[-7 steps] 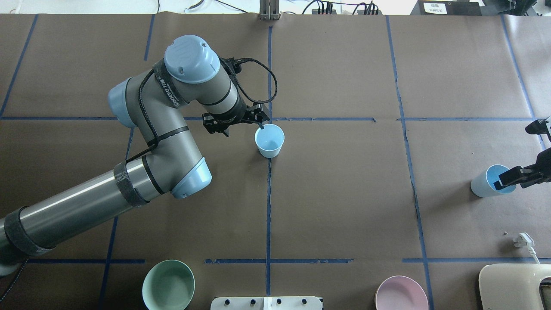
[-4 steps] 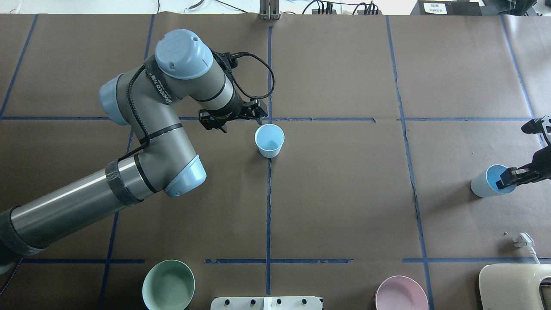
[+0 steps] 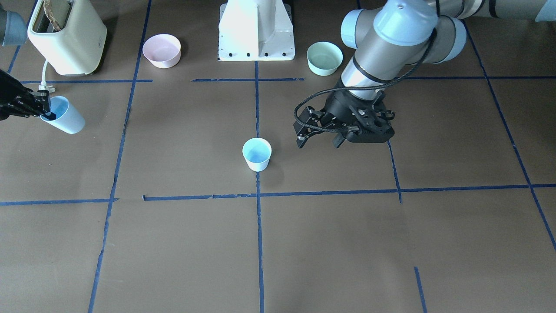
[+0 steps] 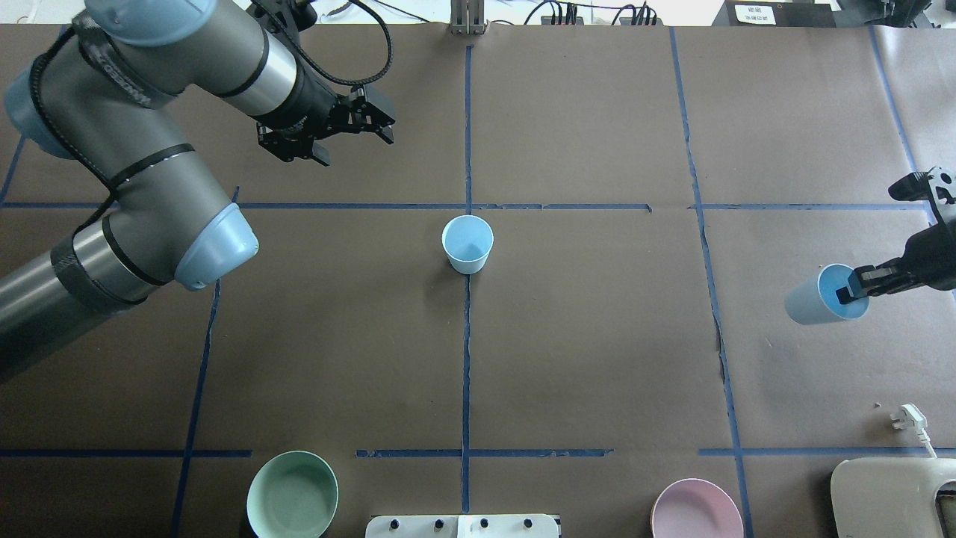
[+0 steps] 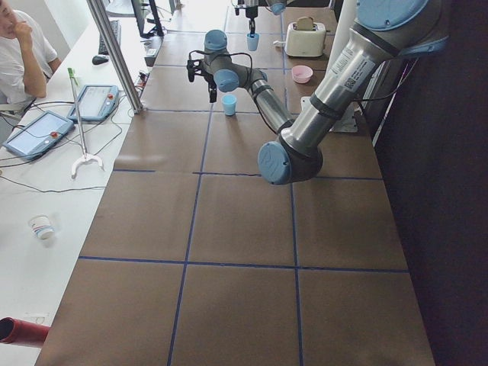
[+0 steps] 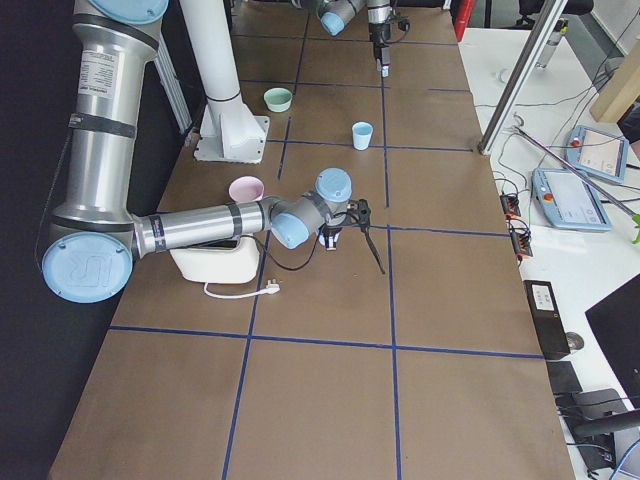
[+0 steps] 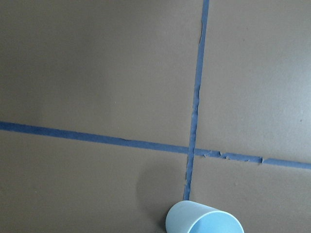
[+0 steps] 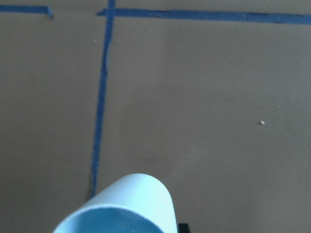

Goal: Stack blue cups with both arms

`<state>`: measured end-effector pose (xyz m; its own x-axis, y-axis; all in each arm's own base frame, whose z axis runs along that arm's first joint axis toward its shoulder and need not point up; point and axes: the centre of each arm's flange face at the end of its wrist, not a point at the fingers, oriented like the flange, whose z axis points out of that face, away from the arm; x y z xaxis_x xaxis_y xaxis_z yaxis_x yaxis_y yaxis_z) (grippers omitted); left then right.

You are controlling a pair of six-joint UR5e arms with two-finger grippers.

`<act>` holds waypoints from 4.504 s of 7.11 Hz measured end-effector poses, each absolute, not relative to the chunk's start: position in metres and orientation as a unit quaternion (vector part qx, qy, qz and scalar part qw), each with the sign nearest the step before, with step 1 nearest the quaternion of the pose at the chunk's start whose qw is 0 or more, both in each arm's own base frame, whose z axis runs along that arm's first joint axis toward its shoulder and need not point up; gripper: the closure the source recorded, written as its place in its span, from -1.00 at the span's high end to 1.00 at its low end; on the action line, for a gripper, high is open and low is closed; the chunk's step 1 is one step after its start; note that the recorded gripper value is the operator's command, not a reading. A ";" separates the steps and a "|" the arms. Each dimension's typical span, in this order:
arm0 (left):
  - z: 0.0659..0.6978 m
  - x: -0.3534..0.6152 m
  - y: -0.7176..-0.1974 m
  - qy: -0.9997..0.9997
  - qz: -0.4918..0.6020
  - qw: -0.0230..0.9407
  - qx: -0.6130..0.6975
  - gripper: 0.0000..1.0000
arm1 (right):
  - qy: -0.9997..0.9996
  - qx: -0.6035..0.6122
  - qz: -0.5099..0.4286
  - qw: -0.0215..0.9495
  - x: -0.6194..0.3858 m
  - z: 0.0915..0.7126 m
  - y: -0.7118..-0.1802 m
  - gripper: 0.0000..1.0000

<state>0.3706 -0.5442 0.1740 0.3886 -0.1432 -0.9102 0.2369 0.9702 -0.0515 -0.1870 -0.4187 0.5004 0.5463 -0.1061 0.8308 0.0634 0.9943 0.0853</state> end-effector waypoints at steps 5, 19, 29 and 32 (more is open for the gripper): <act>0.188 0.344 -0.533 0.546 -0.114 0.829 0.038 1.00 | -0.471 -0.035 0.013 0.881 -0.402 0.209 -0.503 -1.00; 0.187 0.348 -0.533 0.547 -0.113 0.829 0.037 1.00 | -0.417 -0.010 0.059 0.907 -0.525 0.145 -0.507 -0.84; 0.334 0.276 -0.539 0.469 -0.014 0.879 0.081 1.00 | -0.415 0.037 -0.011 0.909 -0.292 0.297 -0.549 1.00; 0.455 0.153 -0.546 0.394 0.085 0.908 0.119 1.00 | -0.382 0.061 -0.080 0.919 -0.144 0.423 -0.561 1.00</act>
